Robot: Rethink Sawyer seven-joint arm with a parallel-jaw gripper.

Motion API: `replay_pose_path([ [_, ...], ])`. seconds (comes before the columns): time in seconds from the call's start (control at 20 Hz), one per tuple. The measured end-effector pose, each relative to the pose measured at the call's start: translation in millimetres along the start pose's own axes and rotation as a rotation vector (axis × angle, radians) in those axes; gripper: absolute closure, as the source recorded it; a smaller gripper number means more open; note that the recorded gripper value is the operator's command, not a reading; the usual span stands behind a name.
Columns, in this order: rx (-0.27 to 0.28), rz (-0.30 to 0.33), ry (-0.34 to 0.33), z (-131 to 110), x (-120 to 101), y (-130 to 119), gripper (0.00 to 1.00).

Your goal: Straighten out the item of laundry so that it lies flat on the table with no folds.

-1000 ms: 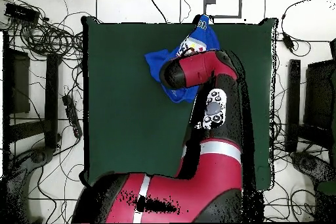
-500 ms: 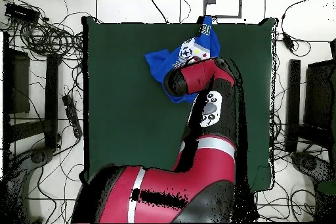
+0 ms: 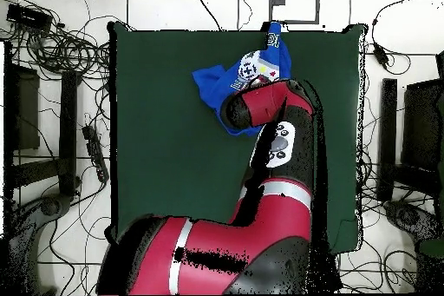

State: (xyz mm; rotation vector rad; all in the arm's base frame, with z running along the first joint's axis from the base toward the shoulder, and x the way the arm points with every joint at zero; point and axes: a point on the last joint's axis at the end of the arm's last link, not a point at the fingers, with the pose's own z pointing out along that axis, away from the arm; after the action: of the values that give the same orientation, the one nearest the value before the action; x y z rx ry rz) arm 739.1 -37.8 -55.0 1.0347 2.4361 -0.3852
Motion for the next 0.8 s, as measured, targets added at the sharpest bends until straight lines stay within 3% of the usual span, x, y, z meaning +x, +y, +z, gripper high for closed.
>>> replay_pose_path([
  [0.35, 0.001, 0.069, 0.01, -18.4, -25.9, -13.8, 0.0],
  [0.55, -0.006, 0.136, -0.001, -40.0, -61.3, -26.9, 0.0],
  [0.8, -0.027, 0.169, -0.034, -65.2, -93.1, -28.5, 0.0],
])
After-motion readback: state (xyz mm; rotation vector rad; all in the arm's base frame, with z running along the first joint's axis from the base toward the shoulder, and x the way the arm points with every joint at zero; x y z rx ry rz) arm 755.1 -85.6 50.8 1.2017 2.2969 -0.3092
